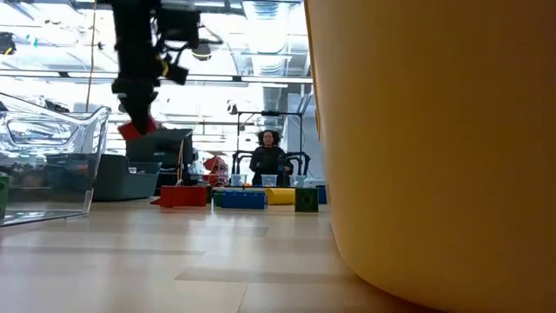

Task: Sort blocks
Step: Put the red wooden block into the green bin

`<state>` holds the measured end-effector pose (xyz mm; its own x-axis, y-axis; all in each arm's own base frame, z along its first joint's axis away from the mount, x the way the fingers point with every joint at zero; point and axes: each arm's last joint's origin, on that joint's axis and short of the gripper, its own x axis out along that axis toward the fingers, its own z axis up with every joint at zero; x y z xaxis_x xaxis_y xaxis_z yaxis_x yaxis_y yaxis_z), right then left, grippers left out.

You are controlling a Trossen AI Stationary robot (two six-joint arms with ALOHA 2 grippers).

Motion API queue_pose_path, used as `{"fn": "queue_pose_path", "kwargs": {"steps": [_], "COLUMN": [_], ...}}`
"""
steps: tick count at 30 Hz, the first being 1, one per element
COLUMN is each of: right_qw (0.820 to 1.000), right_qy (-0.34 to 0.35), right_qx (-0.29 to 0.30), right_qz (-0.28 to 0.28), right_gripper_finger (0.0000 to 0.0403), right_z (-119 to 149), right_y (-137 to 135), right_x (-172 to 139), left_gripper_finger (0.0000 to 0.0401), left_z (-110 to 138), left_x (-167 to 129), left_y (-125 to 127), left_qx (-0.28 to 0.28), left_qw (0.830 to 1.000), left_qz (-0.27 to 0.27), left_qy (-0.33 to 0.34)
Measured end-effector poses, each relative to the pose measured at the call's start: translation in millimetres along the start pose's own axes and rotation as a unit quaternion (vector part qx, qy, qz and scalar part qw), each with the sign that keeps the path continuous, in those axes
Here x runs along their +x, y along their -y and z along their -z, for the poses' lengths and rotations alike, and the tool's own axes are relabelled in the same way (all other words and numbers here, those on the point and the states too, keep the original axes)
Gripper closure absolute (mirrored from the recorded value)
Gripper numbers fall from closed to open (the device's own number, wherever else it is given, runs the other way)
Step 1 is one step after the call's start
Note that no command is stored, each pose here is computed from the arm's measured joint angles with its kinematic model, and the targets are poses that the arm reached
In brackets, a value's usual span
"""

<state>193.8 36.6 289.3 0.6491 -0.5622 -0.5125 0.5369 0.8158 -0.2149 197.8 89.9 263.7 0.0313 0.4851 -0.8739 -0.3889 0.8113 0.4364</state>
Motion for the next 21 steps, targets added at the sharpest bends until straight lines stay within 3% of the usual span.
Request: {"fn": "queue_pose_path", "kwargs": {"steps": [4, 8, 13, 18, 21], "right_qw": [1.0, 1.0, 1.0, 1.0, 1.0], "right_qy": [0.001, 0.0, 0.001, 0.001, 0.0], "right_qx": [0.001, 0.001, -0.001, -0.002, -0.002], "right_qz": [0.004, 0.005, 0.003, 0.001, 0.001], "right_gripper_finger": [0.0251, 0.0251, 0.0251, 0.0251, 0.0251], "right_z": [-0.9, -1.2, -0.9, -0.7, -0.6], "right_y": [1.3, 1.8, 1.2, 0.6, 0.6], "right_x": [1.4, 2.0, 1.4, 0.8, 0.8], "left_gripper_finger": [0.0275, 0.0275, 0.0275, 0.0275, 0.0249], "left_z": [12.2, 17.5, 19.1, 21.4, 19.9], "left_x": [14.6, 26.5, 40.4, 59.0, 69.6], "left_y": [-25.4, -41.6, -50.8, -49.9, -46.9], "left_qx": [-0.105, -0.163, -0.205, -0.221, -0.215], "left_qw": [0.994, 0.986, 0.976, 0.965, 0.962], "left_qz": [0.008, 0.039, 0.056, 0.071, 0.075], "left_qy": [0.009, -0.011, -0.044, -0.119, -0.152]}}
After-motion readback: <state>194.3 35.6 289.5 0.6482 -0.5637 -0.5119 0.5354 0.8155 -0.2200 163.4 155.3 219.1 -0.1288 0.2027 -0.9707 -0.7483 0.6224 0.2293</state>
